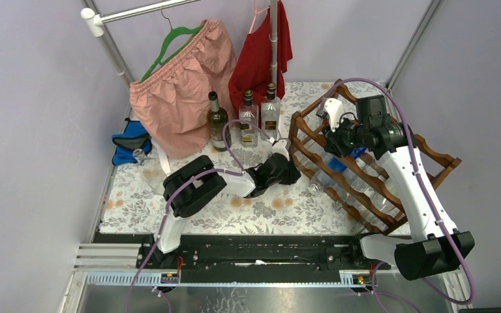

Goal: Put the wine bottle on the wine rack
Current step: Place the wine bottle in the wine rack.

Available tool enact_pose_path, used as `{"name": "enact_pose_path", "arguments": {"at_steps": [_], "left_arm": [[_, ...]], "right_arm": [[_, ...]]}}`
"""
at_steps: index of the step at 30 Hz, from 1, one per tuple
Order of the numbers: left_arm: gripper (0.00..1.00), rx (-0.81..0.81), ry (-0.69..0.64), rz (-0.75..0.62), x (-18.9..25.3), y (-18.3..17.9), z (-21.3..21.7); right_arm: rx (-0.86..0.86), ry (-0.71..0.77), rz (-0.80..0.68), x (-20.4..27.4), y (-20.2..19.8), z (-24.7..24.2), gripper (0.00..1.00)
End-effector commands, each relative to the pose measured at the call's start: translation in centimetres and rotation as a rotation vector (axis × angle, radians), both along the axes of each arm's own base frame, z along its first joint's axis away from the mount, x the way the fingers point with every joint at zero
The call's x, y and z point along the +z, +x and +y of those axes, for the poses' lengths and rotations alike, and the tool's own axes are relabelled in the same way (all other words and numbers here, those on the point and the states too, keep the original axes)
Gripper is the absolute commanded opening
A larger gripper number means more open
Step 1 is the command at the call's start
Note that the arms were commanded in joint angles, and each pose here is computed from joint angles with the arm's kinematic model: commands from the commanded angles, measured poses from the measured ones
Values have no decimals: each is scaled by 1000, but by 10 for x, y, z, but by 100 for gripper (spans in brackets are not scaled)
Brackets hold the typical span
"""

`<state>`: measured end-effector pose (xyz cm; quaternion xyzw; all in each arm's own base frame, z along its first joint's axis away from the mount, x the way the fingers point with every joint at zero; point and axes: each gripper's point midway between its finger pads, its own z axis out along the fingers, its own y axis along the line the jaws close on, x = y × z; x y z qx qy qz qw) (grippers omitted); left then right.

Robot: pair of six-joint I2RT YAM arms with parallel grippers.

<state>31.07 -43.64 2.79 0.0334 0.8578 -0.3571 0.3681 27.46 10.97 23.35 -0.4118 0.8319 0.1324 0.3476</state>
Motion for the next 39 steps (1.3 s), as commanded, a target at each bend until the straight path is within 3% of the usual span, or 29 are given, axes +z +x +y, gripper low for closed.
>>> {"name": "enact_pose_path", "arguments": {"at_steps": [1,5,9,15,21,28,39], "left_arm": [[20,-31,-7,-13,3,-6,7],[23,-58,-29,-8,6,-22,17],[28,-109,-44,-17,14,-43,27],[44,-223,-61,-82,47,-82,43],[61,-239,-11,-202,93,-91,71],[97,-148,92,-411,166,-70,111],[99,-4,20,-513,258,-41,177]], "right_arm": [[138,96,204,-26,-42,29,3],[141,101,196,-22,-40,30,14],[144,114,172,-10,-34,33,41],[146,141,110,18,-20,39,77],[134,167,17,55,-8,42,99],[152,210,-71,90,-15,45,100],[402,366,-221,119,-86,62,100]]}}
